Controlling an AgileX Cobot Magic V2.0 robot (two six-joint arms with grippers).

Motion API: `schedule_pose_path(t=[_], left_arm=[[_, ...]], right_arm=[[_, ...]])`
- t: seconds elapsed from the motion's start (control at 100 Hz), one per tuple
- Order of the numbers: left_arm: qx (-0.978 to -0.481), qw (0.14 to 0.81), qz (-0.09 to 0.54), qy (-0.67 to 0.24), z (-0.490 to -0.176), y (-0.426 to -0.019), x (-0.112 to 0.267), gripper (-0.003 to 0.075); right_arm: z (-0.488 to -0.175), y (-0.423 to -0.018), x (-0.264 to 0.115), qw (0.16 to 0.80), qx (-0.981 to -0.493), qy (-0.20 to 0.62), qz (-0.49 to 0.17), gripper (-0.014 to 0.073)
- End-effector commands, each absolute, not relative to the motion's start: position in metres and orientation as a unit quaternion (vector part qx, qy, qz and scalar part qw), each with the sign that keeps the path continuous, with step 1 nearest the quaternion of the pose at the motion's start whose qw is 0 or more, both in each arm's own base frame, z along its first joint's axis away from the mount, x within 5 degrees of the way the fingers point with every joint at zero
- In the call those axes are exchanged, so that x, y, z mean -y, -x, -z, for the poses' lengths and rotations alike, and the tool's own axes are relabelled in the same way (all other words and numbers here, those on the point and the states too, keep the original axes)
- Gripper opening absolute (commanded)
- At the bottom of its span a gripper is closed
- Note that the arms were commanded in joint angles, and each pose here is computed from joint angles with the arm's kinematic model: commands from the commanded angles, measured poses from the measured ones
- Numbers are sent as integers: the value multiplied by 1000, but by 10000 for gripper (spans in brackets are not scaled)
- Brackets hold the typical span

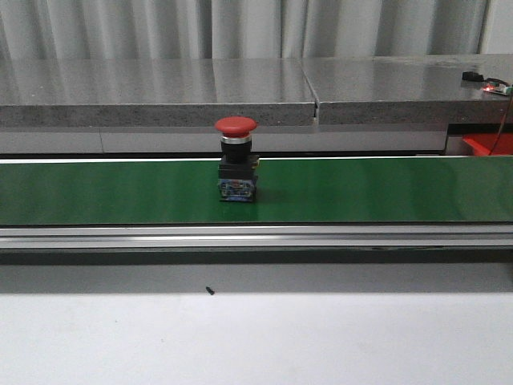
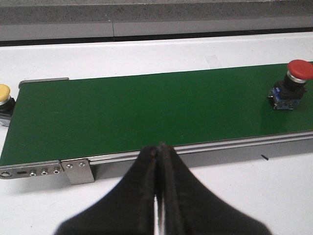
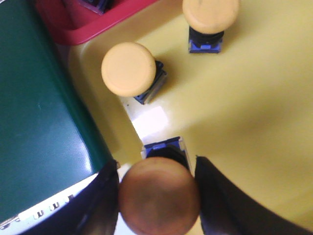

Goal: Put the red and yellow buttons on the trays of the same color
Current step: 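Lower the yellow button into the yellow tray and open the right gripper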

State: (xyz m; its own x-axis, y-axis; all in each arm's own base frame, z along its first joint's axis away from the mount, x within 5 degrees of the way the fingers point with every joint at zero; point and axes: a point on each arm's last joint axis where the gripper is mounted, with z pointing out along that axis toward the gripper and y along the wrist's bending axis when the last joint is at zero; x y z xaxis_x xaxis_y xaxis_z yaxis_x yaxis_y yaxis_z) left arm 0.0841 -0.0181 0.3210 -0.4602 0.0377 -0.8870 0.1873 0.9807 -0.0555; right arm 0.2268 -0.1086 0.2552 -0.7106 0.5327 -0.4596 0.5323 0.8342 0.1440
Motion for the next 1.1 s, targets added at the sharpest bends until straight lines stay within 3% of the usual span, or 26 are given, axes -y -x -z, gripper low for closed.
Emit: schedule_pose_path(t=[0.0,0.57,0.64,0.76,0.83,1.09], left_arm=[[-827,553,82,-61,-335,-86,19,-19],[-827,553,82,-61,-335,-86,19,-19],[-827,553,82,-61,-335,-86,19,-19],[-827,553,82,-61,-335,-86,19,-19],[-827,553,82,-61,-335,-86,19,-19],[-827,553,82,-61,-335,-86,19,-19]], right_arm=[[-264,-233,114,299,-908,-294,8,143],[-222,-256,125,251,-916,-314,-5,151],[-222,-256,125,253,-916,-313,-5,221],[-222,-256,125,253,-915,-313,-5,472],[-222,-256,125,254,-915,-313,-5,561],[-245,-251,121,304,-901,-309,1,568]])
